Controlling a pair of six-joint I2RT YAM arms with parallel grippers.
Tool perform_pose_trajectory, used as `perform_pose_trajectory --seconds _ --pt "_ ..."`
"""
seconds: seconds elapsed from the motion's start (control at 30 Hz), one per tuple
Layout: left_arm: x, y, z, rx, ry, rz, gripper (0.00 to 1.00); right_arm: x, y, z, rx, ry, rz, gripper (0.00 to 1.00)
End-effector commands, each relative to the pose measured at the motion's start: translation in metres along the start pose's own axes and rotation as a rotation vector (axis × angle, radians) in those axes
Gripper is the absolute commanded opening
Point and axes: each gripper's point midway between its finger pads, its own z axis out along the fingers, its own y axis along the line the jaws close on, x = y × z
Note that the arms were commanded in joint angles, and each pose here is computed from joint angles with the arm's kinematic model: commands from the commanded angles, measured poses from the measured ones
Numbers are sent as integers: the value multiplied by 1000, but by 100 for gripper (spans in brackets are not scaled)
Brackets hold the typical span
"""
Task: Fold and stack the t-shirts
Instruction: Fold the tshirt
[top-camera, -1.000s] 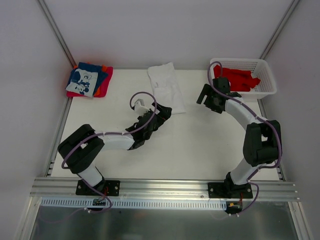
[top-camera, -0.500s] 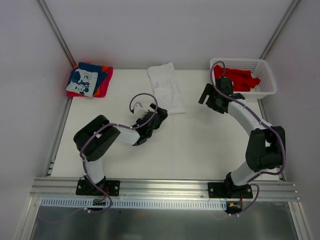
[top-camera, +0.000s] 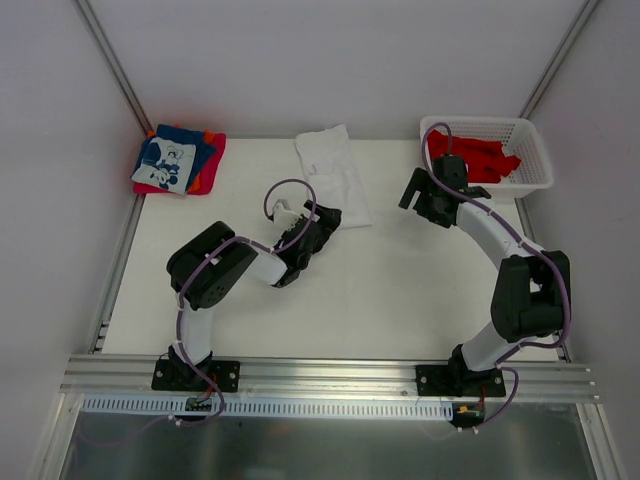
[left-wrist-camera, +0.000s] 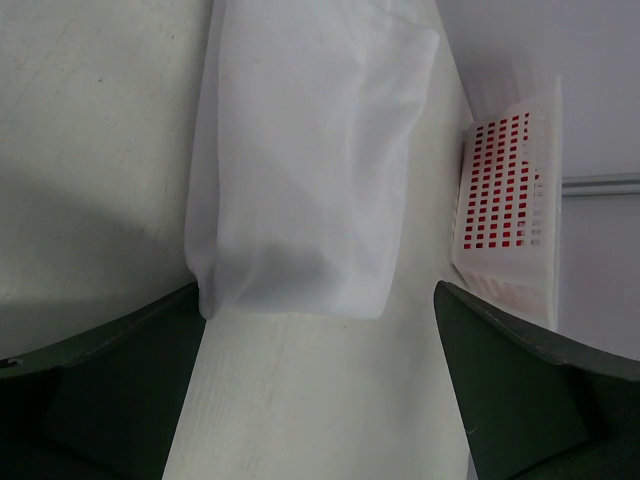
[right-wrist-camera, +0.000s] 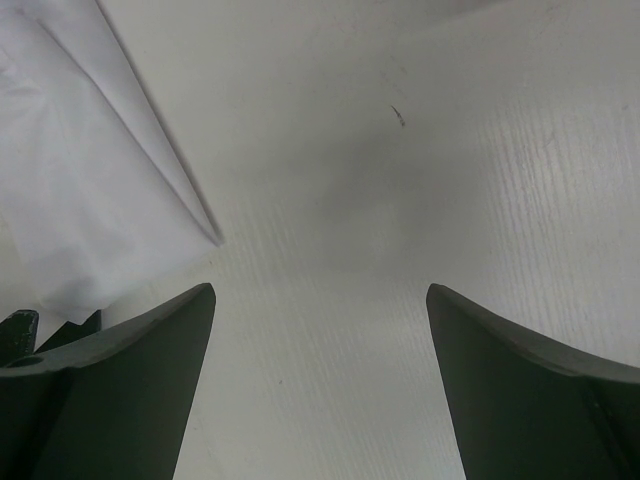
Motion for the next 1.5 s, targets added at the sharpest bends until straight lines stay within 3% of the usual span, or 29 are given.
perform_pose_trajectory --seconds 0.0,0.3,0.43,0.53,0.57,0.67,0.77,0.8,0.93,1.23,1.47 --pt "10 22 8 -43 33 15 99 -7 -4 2 15 -13 -10 92" --pt "4 25 8 -46 28 20 99 -1 -7 6 24 -2 -11 92" --pt "2 28 5 -65 28 17 90 1 -7 7 21 -1 -3 91" --pt "1 34 3 -85 31 7 79 3 -8 7 21 1 3 91" --pt "1 34 3 -88 32 5 71 3 -8 7 21 0 3 91" --pt "0 35 2 -90 30 8 65 2 -8 6 20 -4 5 92" --pt "0 36 1 -92 35 9 49 3 -9 5 24 -4 4 91" --pt "0 35 1 -90 35 10 38 3 -9 5 23 -5 3 91" --pt "2 37 1 -106 45 14 13 5 -10 6 27 -2 3 91" --pt "-2 40 -1 -111 41 39 0 9 -12 9 27 7 5 91" --pt "-2 34 -27 -103 127 129 0 14 -15 5 25 8 8 91"
